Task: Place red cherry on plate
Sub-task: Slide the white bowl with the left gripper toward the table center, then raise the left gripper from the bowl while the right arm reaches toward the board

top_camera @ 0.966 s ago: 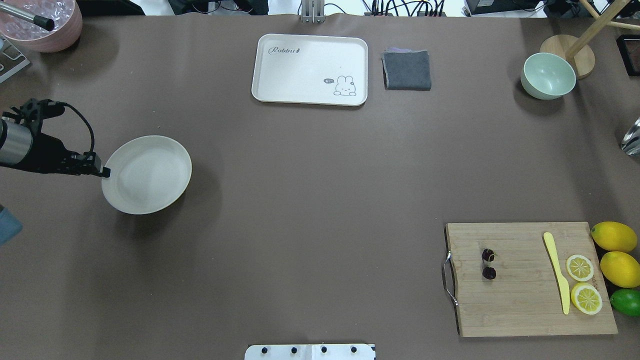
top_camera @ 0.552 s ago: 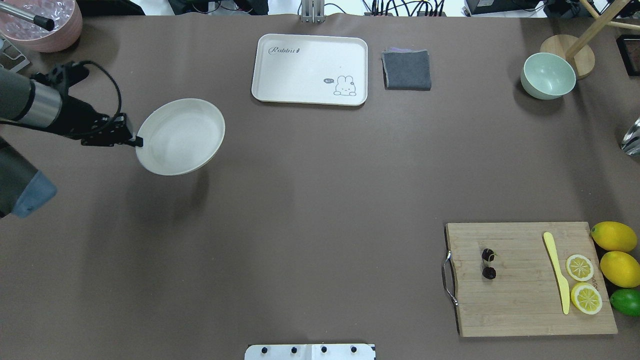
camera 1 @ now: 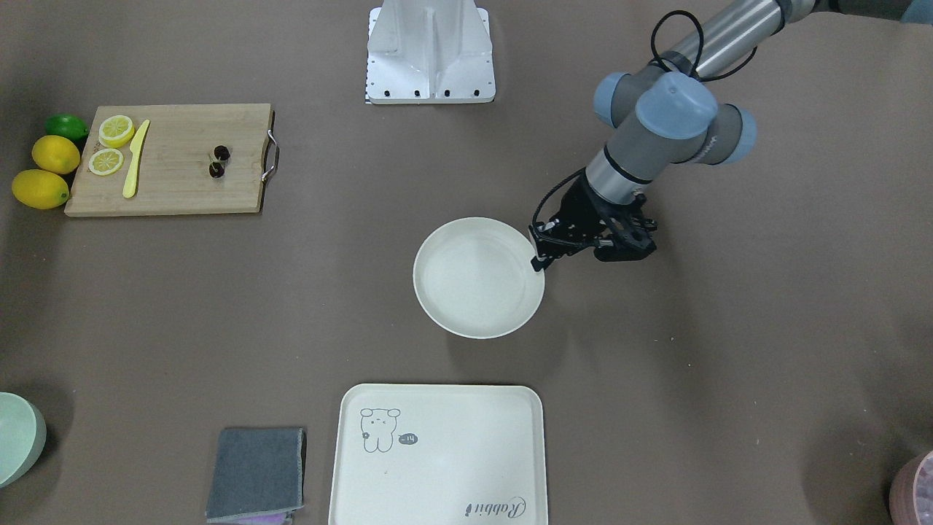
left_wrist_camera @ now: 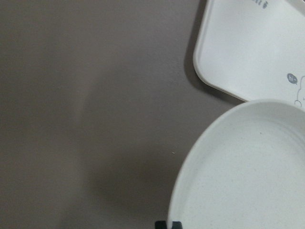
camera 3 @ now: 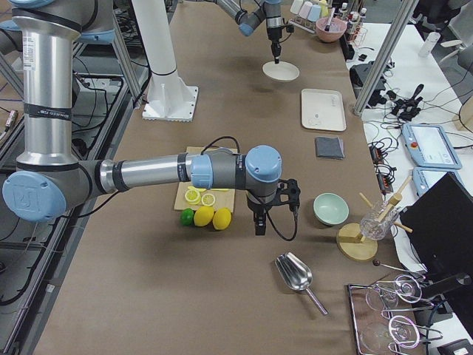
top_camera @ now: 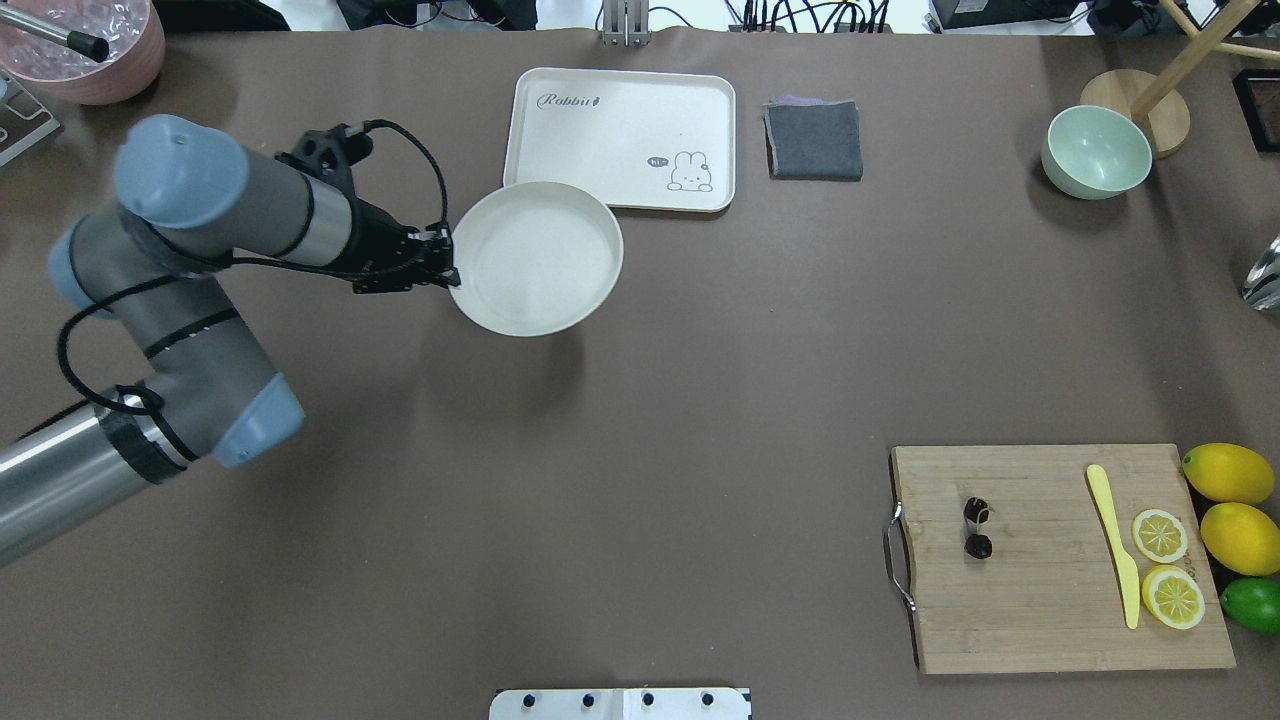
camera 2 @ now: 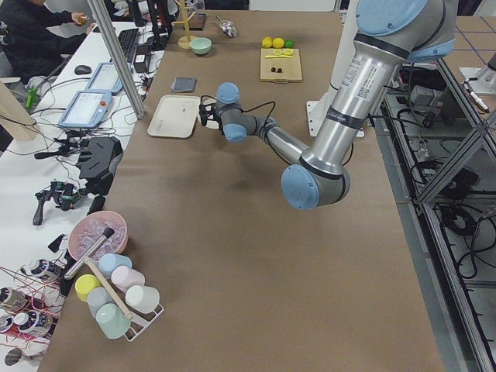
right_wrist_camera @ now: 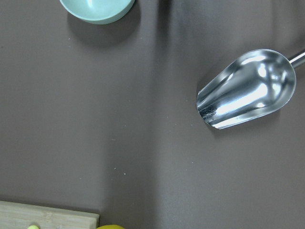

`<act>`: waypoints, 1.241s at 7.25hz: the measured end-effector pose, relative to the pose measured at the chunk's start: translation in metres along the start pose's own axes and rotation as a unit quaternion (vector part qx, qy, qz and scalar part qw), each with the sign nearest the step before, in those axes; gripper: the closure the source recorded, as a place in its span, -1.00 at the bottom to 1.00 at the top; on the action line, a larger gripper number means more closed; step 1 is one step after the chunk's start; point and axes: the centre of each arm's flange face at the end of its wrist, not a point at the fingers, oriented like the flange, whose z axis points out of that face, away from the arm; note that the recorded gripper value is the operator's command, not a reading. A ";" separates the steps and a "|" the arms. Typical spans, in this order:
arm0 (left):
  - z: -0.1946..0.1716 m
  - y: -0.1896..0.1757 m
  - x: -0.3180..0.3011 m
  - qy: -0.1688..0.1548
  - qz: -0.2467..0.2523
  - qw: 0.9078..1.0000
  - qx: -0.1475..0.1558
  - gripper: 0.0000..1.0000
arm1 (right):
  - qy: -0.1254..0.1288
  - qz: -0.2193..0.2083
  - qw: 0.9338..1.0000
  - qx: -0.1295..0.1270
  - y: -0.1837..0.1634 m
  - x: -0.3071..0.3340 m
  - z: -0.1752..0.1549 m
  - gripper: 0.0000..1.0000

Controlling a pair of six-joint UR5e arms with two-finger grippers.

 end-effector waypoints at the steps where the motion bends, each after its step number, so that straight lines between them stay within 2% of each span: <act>1: 0.016 0.032 0.017 -0.006 0.006 1.000 0.009 1.00 | 0.000 -0.001 1.000 -0.001 0.000 -0.001 0.001 -1.00; 3: 0.048 0.094 0.027 -0.018 0.021 0.999 0.019 1.00 | 0.002 -0.005 1.000 -0.001 -0.003 -0.004 0.002 -1.00; 4: 0.053 0.107 0.026 -0.020 0.025 0.999 0.019 -0.48 | 0.001 -0.006 1.000 0.000 -0.005 -0.008 0.001 -1.00; 5: 0.053 0.111 0.027 -0.023 0.026 0.999 0.019 -0.95 | -0.001 -0.002 1.000 0.000 -0.007 -0.017 0.002 -1.00; 7: 0.047 0.104 0.026 -0.038 0.024 0.999 0.026 -0.96 | -0.006 0.016 1.000 0.000 -0.014 -0.066 0.001 -1.00; 8: 0.039 0.089 0.025 -0.040 0.025 0.998 0.035 -0.96 | -0.012 0.025 1.000 -0.001 -0.020 -0.104 0.001 -1.00; 9: 0.026 0.058 0.021 -0.045 0.045 0.997 0.046 -0.96 | -0.019 0.026 0.999 -0.005 -0.023 -0.147 0.004 -1.00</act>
